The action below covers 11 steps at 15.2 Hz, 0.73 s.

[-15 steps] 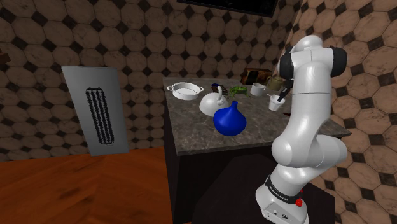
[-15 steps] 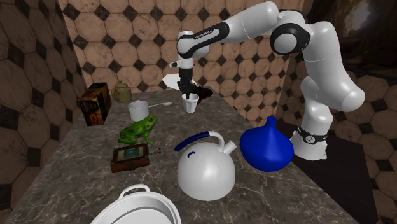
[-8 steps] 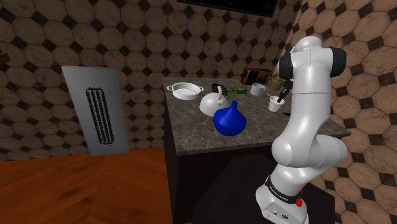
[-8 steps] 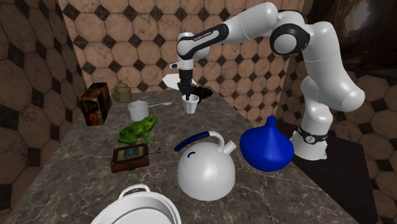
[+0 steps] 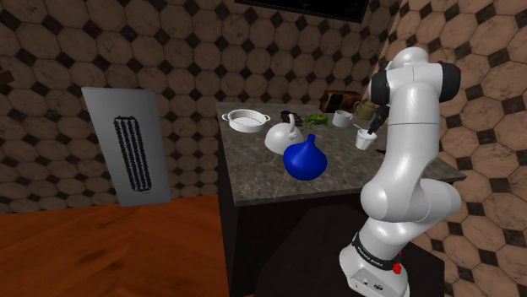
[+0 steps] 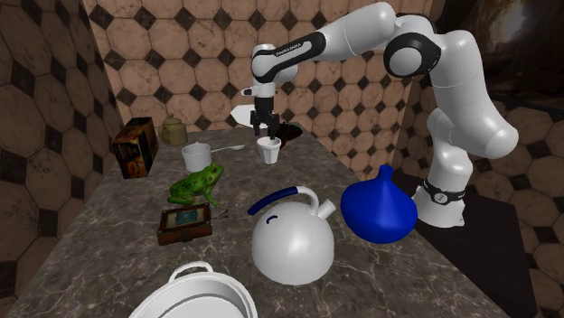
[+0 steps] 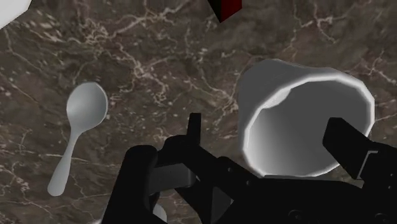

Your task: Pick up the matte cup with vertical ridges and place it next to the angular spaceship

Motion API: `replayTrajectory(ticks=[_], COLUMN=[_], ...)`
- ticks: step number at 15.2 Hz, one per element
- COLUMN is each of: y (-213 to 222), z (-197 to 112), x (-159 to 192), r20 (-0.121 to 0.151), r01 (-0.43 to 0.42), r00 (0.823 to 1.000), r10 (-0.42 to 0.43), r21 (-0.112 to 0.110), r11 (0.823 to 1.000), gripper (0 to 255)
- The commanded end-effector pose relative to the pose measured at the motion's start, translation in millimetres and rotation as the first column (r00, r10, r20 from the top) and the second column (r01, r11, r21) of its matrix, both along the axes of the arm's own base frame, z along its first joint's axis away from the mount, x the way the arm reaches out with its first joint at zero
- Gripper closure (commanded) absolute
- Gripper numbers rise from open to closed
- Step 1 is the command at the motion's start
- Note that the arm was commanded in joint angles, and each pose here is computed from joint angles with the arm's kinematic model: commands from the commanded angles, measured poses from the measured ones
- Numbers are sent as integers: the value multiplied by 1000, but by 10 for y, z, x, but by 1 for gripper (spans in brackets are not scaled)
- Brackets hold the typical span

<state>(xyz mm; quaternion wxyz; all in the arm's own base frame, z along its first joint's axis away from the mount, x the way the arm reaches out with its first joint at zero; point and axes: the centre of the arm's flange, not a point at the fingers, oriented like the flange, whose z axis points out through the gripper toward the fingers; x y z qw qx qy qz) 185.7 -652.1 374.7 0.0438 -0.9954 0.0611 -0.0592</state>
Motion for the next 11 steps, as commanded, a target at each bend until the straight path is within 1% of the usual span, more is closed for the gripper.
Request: replayTrajectory(ticks=[1,3,11], y=[-19,-38,-38], z=[200,433,433], x=[-24,-53,-53], r20=[0,0,0], r01=[0,0,0], r00=[1000,1000,1000], r10=[0,0,0], r21=[0,0,0], r11=[1000,1000,1000], gripper=[0,0,0])
